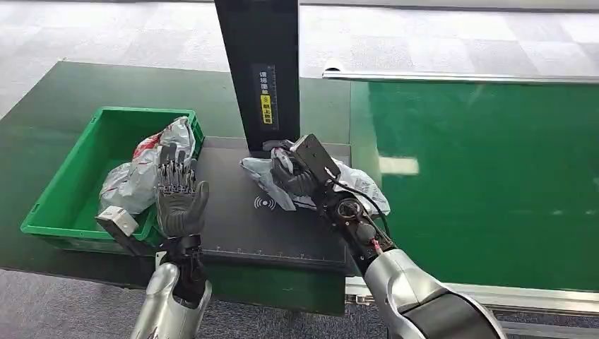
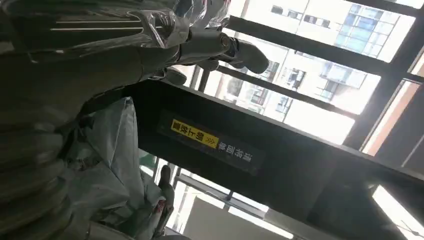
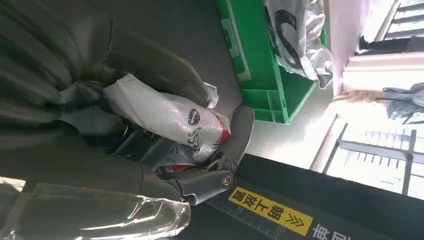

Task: Moved the parcel from conveyor to table for the left to box.

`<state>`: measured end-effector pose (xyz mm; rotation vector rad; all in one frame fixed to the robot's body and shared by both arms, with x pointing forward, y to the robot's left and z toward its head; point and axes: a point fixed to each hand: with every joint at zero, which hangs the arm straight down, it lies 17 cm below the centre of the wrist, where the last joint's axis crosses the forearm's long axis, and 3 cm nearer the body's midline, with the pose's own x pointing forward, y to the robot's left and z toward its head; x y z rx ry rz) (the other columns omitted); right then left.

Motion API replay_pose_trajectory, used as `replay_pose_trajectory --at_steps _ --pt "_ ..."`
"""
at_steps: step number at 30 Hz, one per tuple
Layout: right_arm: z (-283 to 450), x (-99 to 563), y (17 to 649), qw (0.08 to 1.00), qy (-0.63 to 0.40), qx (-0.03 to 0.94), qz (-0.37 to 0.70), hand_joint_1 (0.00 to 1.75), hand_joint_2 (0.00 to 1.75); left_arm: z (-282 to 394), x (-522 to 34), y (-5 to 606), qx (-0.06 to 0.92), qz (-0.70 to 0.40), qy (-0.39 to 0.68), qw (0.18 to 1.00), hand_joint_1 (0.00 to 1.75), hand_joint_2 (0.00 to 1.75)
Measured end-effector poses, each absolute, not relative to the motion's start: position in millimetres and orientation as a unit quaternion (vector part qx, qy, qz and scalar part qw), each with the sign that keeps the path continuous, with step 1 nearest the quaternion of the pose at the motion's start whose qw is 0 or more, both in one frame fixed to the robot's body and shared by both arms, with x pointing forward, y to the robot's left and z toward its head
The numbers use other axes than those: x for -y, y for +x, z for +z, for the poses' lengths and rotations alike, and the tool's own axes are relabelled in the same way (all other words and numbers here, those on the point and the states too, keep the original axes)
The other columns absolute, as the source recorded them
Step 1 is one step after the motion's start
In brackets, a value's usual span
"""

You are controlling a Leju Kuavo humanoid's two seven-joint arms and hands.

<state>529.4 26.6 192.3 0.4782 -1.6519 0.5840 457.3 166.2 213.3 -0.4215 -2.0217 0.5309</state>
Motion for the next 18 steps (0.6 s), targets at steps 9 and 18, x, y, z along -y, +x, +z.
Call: replay_pose_trajectory --at_steps 9,18 --pt "183.6 -39.6 514.5 0.620 0.243 0.690 0.284 1.75 1.75 213.5 -166.4 457.2 0.830 0.218 -0.173 0.483 0.00 1.75" --pt "152.7 -77.7 402.9 0.626 0.501 0.483 0.353 1.75 1.75 220.7 -168.4 463.4 0.834 0.220 -0.175 0.474 0.00 1.75"
